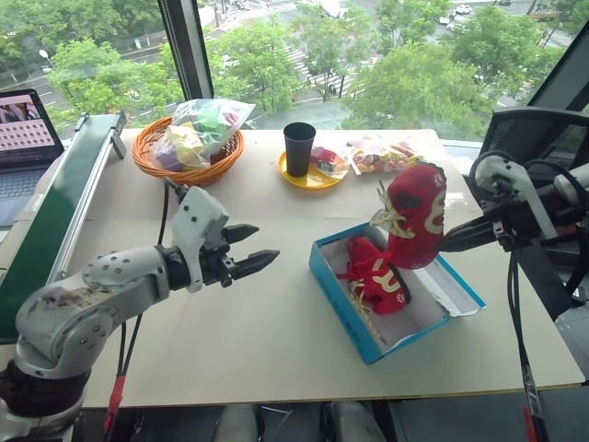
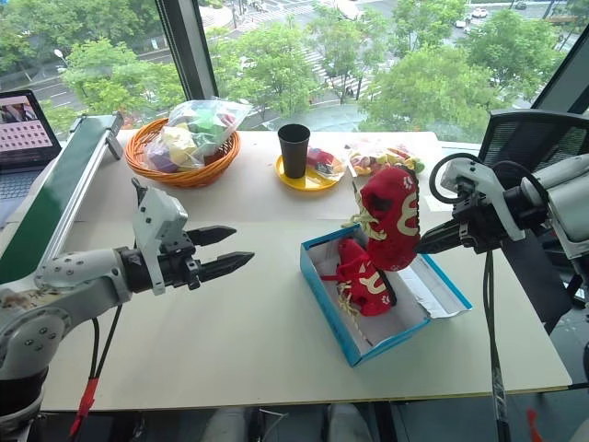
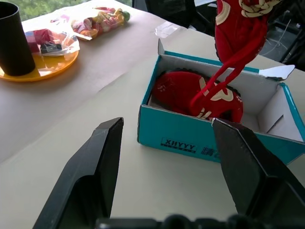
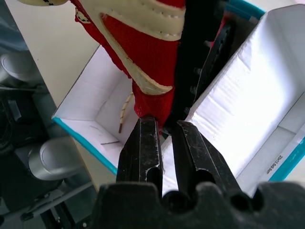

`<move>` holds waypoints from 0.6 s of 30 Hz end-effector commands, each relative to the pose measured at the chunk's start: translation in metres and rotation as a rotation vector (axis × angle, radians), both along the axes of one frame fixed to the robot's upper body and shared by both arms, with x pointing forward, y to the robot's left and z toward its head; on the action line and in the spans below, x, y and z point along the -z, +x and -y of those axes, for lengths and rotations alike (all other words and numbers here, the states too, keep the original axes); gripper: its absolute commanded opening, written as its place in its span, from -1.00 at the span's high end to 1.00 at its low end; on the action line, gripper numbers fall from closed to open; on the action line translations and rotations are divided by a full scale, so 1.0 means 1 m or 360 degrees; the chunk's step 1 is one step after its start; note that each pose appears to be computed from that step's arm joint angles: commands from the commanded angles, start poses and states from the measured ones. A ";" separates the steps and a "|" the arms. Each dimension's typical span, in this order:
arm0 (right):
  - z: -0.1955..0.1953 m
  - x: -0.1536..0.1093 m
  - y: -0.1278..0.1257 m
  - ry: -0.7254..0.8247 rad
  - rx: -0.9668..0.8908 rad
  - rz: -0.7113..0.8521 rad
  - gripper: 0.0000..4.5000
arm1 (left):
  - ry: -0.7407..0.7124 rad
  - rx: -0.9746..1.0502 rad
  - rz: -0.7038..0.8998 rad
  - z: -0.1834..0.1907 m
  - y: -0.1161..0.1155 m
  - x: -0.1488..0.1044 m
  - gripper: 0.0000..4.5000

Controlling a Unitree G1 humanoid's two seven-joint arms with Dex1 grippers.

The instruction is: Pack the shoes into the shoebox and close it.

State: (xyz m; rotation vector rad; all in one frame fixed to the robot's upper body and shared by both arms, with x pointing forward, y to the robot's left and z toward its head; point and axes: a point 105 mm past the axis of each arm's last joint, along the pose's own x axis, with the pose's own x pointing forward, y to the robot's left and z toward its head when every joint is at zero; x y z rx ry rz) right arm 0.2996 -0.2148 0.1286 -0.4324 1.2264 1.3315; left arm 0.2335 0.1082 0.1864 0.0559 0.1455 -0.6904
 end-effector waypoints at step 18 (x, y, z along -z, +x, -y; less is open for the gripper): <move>-0.024 0.037 0.049 -0.0132 0.0218 0.0301 0.44 | 0.0001 -0.0056 0.0081 -0.004 -0.005 -0.014 -0.43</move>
